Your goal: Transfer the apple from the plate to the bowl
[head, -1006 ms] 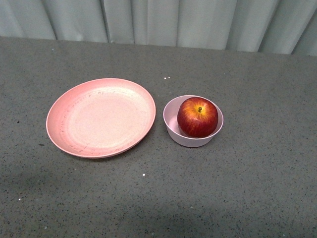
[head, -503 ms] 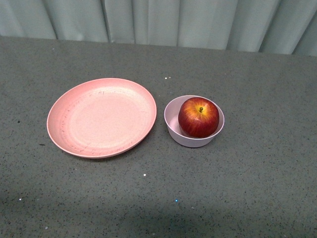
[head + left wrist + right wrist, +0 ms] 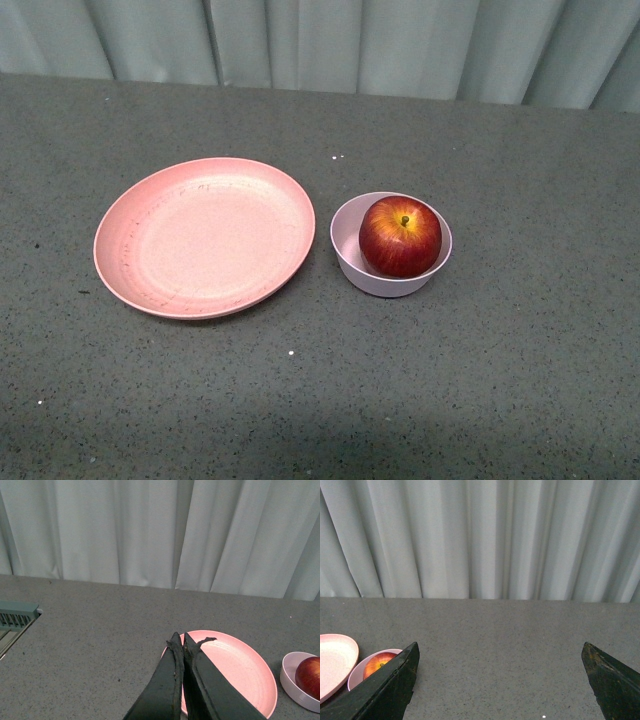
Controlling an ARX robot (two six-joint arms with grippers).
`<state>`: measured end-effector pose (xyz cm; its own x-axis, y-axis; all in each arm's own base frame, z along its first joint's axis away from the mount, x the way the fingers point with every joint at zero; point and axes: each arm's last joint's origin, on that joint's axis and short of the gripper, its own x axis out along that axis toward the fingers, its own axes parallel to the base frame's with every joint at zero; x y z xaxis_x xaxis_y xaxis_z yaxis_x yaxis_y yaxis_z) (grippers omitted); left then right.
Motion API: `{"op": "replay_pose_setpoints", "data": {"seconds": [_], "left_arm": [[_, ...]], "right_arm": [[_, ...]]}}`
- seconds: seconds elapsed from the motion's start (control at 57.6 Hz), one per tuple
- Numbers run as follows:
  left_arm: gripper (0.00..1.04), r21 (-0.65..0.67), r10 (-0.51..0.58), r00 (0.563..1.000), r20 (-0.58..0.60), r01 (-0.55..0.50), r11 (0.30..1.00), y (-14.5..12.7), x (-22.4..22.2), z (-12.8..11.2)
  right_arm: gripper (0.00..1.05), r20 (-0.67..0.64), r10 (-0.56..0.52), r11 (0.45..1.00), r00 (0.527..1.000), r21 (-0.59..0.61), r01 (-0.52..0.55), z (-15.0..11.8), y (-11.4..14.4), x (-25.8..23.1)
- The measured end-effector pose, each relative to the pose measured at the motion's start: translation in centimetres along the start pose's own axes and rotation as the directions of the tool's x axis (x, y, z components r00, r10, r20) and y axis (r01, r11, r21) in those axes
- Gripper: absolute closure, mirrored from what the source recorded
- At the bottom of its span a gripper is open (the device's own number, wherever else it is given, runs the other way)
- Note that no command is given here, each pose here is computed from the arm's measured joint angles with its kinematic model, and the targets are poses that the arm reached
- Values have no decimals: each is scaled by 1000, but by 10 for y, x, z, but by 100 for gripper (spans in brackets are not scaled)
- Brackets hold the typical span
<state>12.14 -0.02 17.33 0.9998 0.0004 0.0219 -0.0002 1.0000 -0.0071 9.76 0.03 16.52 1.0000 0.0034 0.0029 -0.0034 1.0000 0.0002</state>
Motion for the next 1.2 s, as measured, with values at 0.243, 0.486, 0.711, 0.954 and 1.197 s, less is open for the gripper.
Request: {"op": "replay_pose_setpoints", "data": {"seconds": [0.243,0.486,0.711,0.954,1.197], "left_arm": [[101,0,0,1000,2,0,1000,0,-7,0],[101,0,0,1000,2,0,1000,0,-12,0],[101,1,-3,1000,-10,3,1000,0,-24,-3],[101,1,-3,1000,-6,3,1000,0,-25,-3],[64,0,-3,1000,-5,3,1000,0,-25,-3]], "right_arm": [[9,0,0,1000,1000,0,0,0,0,0],[9,0,0,1000,1000,0,0,0,0,0],[9,0,-1,1000,1000,0,1,0,0,0],[9,0,0,1000,1000,0,0,0,0,0],[9,0,0,1000,1000,0,0,0,0,0]]}}
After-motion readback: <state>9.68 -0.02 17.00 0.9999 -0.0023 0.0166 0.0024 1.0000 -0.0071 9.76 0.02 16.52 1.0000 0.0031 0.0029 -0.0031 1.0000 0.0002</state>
